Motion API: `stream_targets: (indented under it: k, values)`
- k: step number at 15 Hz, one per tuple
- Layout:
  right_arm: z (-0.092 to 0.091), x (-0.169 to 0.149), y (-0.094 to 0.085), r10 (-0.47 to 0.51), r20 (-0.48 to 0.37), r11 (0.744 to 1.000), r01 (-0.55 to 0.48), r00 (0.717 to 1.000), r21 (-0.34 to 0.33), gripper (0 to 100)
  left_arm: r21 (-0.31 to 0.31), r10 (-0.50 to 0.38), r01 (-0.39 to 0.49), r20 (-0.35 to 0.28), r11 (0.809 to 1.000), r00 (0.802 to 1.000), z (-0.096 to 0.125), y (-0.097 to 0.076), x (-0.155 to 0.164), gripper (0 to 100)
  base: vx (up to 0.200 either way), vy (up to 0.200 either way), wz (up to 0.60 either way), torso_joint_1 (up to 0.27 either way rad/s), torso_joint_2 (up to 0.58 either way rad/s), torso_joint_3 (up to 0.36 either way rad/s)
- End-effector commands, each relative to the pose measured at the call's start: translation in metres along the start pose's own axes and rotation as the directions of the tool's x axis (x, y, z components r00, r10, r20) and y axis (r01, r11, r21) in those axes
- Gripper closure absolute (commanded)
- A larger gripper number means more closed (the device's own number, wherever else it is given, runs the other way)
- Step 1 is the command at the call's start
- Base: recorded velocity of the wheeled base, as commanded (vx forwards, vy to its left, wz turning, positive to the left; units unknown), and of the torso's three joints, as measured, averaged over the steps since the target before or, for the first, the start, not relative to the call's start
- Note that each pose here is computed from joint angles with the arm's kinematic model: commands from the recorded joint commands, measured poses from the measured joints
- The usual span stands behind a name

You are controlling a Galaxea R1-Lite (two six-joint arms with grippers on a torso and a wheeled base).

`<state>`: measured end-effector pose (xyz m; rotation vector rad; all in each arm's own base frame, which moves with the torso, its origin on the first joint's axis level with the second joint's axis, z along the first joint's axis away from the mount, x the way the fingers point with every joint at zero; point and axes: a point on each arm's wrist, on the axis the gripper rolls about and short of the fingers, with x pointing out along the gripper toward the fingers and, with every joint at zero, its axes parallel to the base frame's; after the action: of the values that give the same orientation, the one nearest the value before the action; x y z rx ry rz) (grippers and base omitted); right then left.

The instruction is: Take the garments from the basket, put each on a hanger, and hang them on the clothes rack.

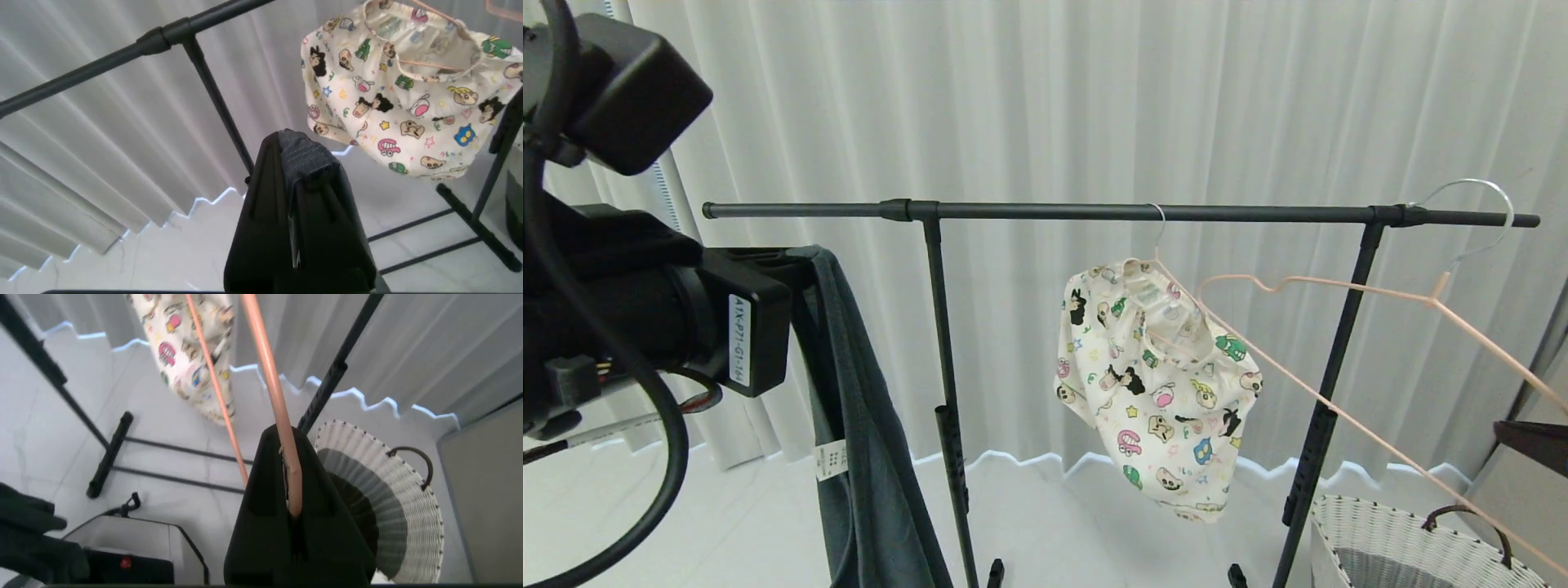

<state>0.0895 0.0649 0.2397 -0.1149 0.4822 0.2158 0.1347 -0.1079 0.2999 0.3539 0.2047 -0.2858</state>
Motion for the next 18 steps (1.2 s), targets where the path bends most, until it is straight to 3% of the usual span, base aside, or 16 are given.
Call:
stream_targets:
  k: [1,4,7,9,12,15,18]
  values:
    - [-0.002,-0.002,0.009,0.067,-0.004,0.997,-0.067,0.998,-0.039,100,0.010,-0.004,0.004,-0.019,1.000,1.000,-0.005,-0.003,0.003,100,-0.200,0.000,0.00,-0.002,0.00,0.002]
    - [-0.006,-0.006,0.022,0.172,-0.017,0.980,-0.172,0.985,-0.097,100,0.024,-0.009,0.011,-0.048,1.000,0.999,-0.014,-0.006,0.005,100,-0.200,0.000,0.00,0.004,0.00,0.002]
    - [-0.012,-0.006,0.046,0.294,-0.067,0.944,-0.300,0.954,-0.135,100,0.033,-0.018,0.021,-0.101,0.999,0.995,-0.030,-0.011,0.009,100,-0.133,0.000,0.00,0.000,0.00,-0.002]
    - [-0.015,-0.008,0.064,0.367,-0.086,0.920,-0.375,0.926,-0.113,100,0.003,-0.019,0.020,-0.130,1.000,0.991,-0.036,-0.013,0.013,100,0.000,0.000,0.00,0.000,0.00,0.000]
    - [-0.021,-0.009,0.100,0.477,-0.108,0.870,-0.486,0.872,-0.088,100,-0.114,0.013,-0.039,-0.225,0.993,0.974,-0.046,-0.019,0.039,100,0.000,0.000,0.00,0.000,0.00,0.000]
    - [-0.022,-0.006,0.113,0.496,-0.110,0.859,-0.505,0.862,-0.084,100,-0.167,0.077,-0.133,-0.306,0.977,0.949,-0.056,-0.012,0.064,100,0.000,0.000,0.00,0.000,0.00,0.000]
    - [-0.020,-0.008,0.116,0.517,-0.100,0.848,-0.525,0.850,-0.077,100,-0.211,0.117,-0.197,-0.343,0.957,0.932,-0.062,-0.005,0.073,100,0.000,0.000,0.00,0.000,0.00,0.000]
